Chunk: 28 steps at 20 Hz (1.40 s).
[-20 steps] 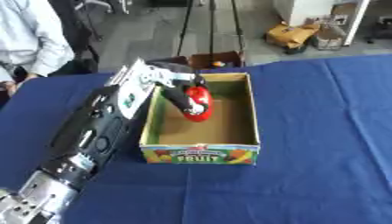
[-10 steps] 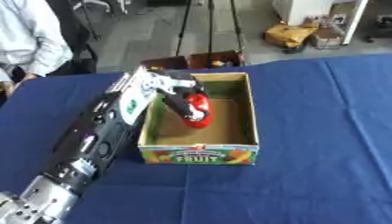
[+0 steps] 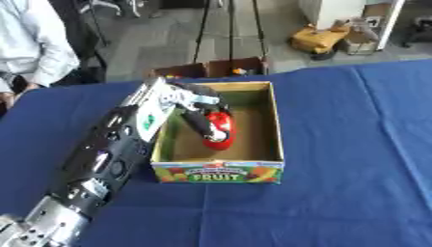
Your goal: Pick up objects on the table and place them in the box.
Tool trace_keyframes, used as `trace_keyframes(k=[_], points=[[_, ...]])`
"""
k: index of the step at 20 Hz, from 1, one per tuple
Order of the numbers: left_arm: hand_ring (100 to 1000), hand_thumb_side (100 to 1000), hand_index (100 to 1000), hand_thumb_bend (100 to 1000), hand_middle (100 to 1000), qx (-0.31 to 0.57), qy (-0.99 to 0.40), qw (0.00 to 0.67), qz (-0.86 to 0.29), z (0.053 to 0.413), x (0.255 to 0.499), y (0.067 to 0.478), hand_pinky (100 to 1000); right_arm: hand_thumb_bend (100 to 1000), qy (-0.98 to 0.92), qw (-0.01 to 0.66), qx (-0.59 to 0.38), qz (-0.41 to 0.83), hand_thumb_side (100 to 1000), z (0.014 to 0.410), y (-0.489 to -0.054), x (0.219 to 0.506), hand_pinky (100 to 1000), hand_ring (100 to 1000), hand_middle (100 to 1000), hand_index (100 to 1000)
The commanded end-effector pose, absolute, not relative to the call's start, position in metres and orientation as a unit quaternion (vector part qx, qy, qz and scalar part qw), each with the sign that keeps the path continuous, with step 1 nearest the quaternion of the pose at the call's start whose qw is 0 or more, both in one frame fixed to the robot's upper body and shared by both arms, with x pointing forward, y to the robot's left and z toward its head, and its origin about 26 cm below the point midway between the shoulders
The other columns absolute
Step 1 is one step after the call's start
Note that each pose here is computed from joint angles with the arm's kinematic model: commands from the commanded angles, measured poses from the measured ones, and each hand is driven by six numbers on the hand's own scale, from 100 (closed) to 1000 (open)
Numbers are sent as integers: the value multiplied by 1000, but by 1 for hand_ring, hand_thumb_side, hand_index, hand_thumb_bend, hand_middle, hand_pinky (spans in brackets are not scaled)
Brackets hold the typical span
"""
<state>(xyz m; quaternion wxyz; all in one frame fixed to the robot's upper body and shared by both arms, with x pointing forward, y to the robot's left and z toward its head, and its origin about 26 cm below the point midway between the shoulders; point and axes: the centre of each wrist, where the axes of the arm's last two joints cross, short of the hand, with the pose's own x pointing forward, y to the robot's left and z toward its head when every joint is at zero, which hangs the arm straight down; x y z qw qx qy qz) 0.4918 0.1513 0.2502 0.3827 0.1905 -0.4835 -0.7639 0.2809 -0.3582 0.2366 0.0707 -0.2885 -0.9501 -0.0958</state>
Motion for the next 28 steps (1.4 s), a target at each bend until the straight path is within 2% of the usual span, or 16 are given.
trace_keyframes(k=[1, 5, 6, 7, 8, 9, 10, 11, 12, 17, 20, 28], points=[[736, 473, 832, 100, 749, 193, -471, 369, -778, 260, 491, 151, 546, 100, -953, 50, -283, -95, 891, 247, -359, 278, 704, 747, 667, 812], [764, 483, 859, 100, 803, 191, -461, 366, -785, 256, 492, 151, 590, 100, -953, 49, -284, -96, 892, 247, -359, 278, 704, 747, 667, 812], [803, 496, 885, 100, 860, 191, -458, 365, -788, 254, 493, 151, 641, 100, -953, 49, -284, -96, 892, 247, -359, 278, 704, 747, 666, 811], [810, 501, 893, 100, 872, 190, -455, 365, -790, 252, 493, 151, 650, 100, -953, 49, -284, -96, 892, 247, -359, 278, 704, 747, 666, 811], [864, 522, 926, 100, 921, 188, -452, 364, -792, 249, 494, 151, 719, 100, -953, 49, -284, -97, 891, 247, -359, 278, 704, 747, 666, 812], [895, 538, 937, 100, 940, 185, -449, 364, -795, 246, 494, 151, 762, 100, -953, 49, -284, -97, 891, 247, -359, 278, 704, 747, 666, 812], [954, 563, 956, 100, 963, 181, -447, 363, -797, 243, 495, 151, 846, 100, -953, 50, -284, -97, 890, 247, -359, 278, 703, 746, 665, 811], [980, 574, 963, 100, 971, 178, -445, 361, -800, 241, 496, 151, 895, 100, -953, 50, -284, -98, 889, 247, -359, 278, 703, 746, 664, 811], [1000, 591, 974, 100, 981, 176, -445, 360, -801, 240, 496, 151, 985, 100, -953, 50, -284, -98, 887, 247, -359, 278, 703, 746, 664, 811], [1000, 626, 987, 100, 1000, 169, -452, 354, -801, 241, 496, 150, 1000, 100, -953, 51, -283, -99, 886, 247, -358, 278, 703, 746, 663, 811], [1000, 671, 996, 158, 1000, 166, -462, 348, -799, 244, 495, 148, 1000, 100, -953, 52, -283, -99, 885, 247, -358, 278, 703, 746, 662, 810], [1000, 664, 981, 100, 974, 163, -544, 309, -763, 292, 476, 141, 1000, 100, -952, 56, -285, -98, 883, 245, -359, 278, 703, 747, 661, 810]])
